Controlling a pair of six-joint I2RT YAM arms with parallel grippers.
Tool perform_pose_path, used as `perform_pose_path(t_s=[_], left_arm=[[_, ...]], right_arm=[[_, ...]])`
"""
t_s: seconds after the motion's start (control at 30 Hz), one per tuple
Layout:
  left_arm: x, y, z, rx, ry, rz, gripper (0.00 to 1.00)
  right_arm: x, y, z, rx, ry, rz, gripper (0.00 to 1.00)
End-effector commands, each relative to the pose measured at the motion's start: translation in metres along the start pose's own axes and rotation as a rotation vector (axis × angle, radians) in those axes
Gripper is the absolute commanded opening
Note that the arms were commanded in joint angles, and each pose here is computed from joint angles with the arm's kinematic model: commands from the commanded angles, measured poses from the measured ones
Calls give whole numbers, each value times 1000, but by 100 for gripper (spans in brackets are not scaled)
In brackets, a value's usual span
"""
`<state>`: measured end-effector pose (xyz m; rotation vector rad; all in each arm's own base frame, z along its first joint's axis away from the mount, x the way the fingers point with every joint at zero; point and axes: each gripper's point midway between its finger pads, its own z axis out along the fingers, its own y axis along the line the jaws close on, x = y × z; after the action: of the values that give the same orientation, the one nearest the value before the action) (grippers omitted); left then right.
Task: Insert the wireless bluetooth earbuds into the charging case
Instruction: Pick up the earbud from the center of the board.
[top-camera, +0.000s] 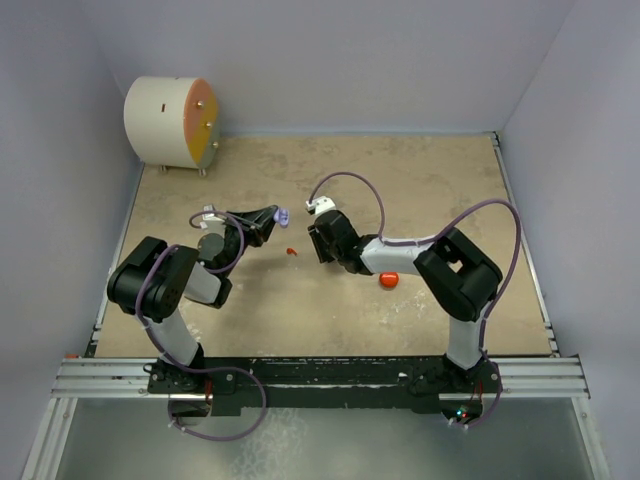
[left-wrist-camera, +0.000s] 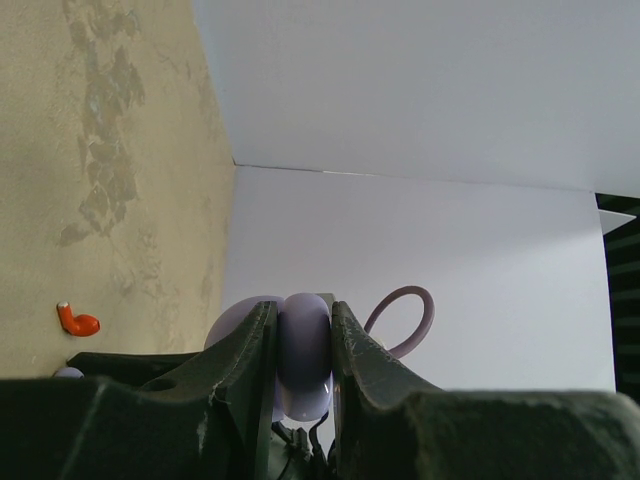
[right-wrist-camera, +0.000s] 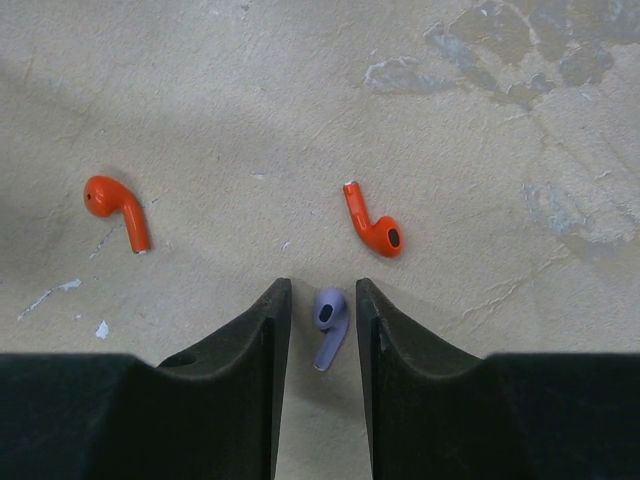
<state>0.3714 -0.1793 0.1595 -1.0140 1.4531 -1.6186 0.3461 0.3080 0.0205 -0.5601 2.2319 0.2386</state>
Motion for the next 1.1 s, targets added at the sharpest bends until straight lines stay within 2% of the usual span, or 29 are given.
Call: perform_pose_path(t_s=[0.0, 0.6, 0.93, 1.07], left_arm=[[1, -28, -5, 102, 12, 18, 0], [0, -29, -4, 104, 11, 18, 0], [0, -27, -5, 101, 9, 17, 0], [0, -27, -5, 99, 10, 17, 0]], right_arm=[[38, -6, 2, 45, 125, -24, 35], [52, -13, 2, 90, 174, -11, 26], [53, -14, 1, 99, 180, -7, 16], [39, -15, -4, 102, 143, 6, 10]])
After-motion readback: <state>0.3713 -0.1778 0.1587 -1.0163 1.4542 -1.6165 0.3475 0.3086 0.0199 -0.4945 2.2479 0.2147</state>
